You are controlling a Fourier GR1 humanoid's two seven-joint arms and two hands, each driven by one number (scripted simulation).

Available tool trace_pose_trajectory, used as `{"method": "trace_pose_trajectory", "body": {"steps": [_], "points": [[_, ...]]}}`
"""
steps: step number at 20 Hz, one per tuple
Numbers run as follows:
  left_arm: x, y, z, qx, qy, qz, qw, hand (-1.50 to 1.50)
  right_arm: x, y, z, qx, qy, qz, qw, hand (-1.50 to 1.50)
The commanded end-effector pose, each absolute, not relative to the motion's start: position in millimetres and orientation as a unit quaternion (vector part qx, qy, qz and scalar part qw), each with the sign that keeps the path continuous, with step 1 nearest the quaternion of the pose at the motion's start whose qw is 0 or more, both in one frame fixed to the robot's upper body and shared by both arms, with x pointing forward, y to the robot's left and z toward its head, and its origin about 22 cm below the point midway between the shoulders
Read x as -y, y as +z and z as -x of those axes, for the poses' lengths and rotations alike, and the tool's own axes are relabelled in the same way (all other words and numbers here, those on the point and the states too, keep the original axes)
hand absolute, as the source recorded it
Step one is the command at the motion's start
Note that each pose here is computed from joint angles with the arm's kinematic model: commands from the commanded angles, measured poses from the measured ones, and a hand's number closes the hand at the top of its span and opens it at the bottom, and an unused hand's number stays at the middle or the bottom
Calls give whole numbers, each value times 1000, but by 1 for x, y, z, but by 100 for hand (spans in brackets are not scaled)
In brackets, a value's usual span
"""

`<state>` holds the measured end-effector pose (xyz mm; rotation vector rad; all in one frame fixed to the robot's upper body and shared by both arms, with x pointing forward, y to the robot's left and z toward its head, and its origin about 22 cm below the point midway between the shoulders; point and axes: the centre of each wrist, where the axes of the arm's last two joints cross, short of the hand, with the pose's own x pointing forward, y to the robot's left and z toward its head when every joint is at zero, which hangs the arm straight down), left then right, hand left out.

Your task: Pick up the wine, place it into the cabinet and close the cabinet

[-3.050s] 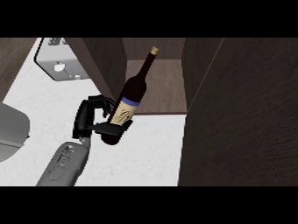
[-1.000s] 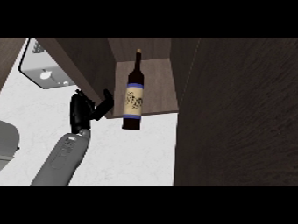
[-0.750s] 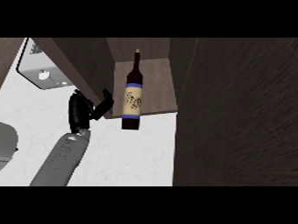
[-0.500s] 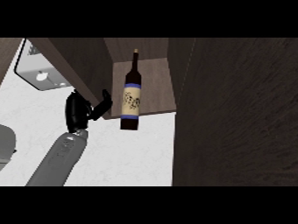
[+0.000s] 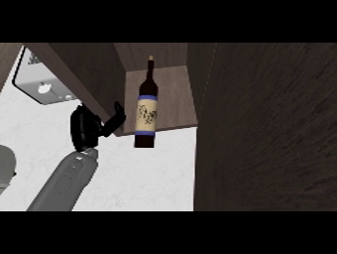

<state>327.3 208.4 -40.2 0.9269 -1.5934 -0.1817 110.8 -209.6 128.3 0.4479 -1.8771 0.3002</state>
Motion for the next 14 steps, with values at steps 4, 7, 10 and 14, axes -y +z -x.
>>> {"method": "trace_pose_trajectory", "body": {"steps": [4,7,10,14], "points": [[-129,-9,-362,702,-120,-335,617,150,212,133,-106,797,123,-214,551,-150],[-126,-14,-358,689,-124,-350,622,150,211,132,-111,800,124,-213,547,-150],[-137,-17,-360,673,-119,-379,624,150,210,126,-110,789,132,-221,558,-150],[-133,-14,-360,684,-122,-400,598,-150,211,130,-113,792,140,-213,555,-150]]}}
